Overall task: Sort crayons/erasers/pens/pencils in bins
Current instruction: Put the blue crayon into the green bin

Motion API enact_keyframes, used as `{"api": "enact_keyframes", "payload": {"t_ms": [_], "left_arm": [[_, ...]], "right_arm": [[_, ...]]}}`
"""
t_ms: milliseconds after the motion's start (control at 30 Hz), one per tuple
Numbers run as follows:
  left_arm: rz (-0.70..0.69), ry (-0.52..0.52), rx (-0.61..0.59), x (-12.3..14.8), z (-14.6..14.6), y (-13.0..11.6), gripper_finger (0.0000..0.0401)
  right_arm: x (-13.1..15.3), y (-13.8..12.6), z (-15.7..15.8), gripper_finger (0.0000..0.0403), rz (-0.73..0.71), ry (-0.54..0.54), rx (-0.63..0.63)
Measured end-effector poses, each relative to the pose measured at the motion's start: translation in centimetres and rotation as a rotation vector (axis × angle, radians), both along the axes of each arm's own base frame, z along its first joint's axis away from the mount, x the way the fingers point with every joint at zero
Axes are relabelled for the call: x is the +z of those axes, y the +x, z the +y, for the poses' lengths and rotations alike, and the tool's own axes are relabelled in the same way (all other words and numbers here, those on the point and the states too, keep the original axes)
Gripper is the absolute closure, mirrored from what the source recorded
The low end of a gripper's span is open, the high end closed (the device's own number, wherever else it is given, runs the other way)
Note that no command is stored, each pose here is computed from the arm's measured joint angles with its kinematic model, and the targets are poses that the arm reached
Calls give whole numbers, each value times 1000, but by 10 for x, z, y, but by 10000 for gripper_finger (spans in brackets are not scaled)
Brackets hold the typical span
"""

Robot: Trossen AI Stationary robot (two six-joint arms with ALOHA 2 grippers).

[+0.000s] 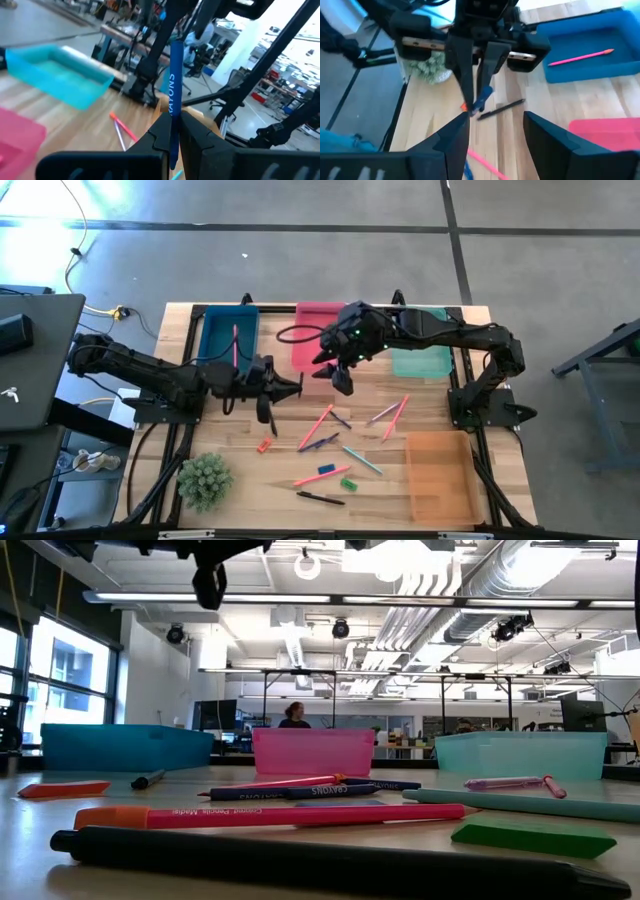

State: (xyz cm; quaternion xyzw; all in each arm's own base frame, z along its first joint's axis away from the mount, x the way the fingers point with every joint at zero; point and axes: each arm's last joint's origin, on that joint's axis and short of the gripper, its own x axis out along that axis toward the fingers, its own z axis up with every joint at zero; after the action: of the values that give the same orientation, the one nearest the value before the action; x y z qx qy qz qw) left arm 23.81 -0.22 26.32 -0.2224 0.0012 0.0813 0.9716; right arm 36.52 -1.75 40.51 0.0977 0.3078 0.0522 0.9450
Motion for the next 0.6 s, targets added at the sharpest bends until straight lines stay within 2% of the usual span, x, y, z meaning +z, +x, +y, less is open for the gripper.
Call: {"api": "enact_keyframes", "payload": {"t_ms": [267, 600], "left_arm": [[-53, 94, 3, 7, 7, 0, 396], [-109, 152, 5, 13, 17, 0, 396]], "right_arm": [[6, 4, 0, 224, -72, -6, -26], [10, 7, -1, 224, -120, -18, -46]]}}
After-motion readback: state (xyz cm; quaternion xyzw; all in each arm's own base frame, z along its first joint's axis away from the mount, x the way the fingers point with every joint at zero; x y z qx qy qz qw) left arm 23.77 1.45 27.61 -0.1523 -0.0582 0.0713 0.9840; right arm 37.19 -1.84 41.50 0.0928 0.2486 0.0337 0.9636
